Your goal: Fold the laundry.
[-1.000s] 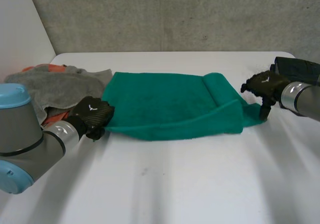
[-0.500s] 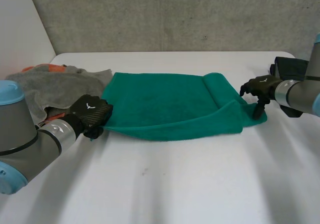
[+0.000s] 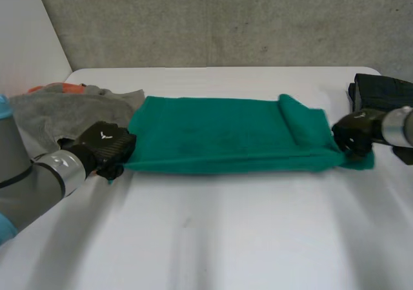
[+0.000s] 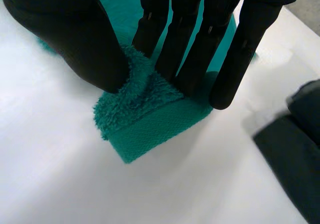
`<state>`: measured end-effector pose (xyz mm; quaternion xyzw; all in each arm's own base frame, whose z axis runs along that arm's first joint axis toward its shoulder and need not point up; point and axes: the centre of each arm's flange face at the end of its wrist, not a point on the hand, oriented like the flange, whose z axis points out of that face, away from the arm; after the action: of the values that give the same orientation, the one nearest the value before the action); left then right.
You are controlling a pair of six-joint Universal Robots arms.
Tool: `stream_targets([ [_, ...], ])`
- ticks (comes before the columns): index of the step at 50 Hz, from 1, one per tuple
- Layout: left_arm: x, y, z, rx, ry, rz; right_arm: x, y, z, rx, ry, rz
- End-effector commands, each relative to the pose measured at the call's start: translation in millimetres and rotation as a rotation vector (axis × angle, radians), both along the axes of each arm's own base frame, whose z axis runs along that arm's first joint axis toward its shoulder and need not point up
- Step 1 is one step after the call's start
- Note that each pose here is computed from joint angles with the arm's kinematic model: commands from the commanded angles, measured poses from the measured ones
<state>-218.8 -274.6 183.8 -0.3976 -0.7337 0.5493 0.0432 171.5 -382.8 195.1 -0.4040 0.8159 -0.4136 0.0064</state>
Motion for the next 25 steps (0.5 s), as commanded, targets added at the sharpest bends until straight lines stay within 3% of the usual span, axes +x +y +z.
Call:
stream_targets([
  [1,10,41,18,0.149,-0.098,-0.034,-23,61,15,0.081,0.177,0.139],
  [4,15,60,15,0.243,-0.192,-0.086,-30,86,13,0.149,0.232,0.22],
  [8,18,65,7,0.294,-0.313,-0.18,-31,91,11,0.161,0.281,0.3],
  [11,14,48,6,0.228,-0.344,-0.2,-26,81,14,0.124,0.267,0.277],
  [15,-3,3,26,0.023,-0.324,-0.162,-15,47,34,-0.043,0.175,0.147],
  [19,-22,-49,81,-0.285,-0.199,-0.073,-7,4,82,-0.351,0.013,0.008],
  [25,-33,-96,200,-0.808,0.193,0.05,-1,-34,169,-0.896,-0.304,-0.088],
])
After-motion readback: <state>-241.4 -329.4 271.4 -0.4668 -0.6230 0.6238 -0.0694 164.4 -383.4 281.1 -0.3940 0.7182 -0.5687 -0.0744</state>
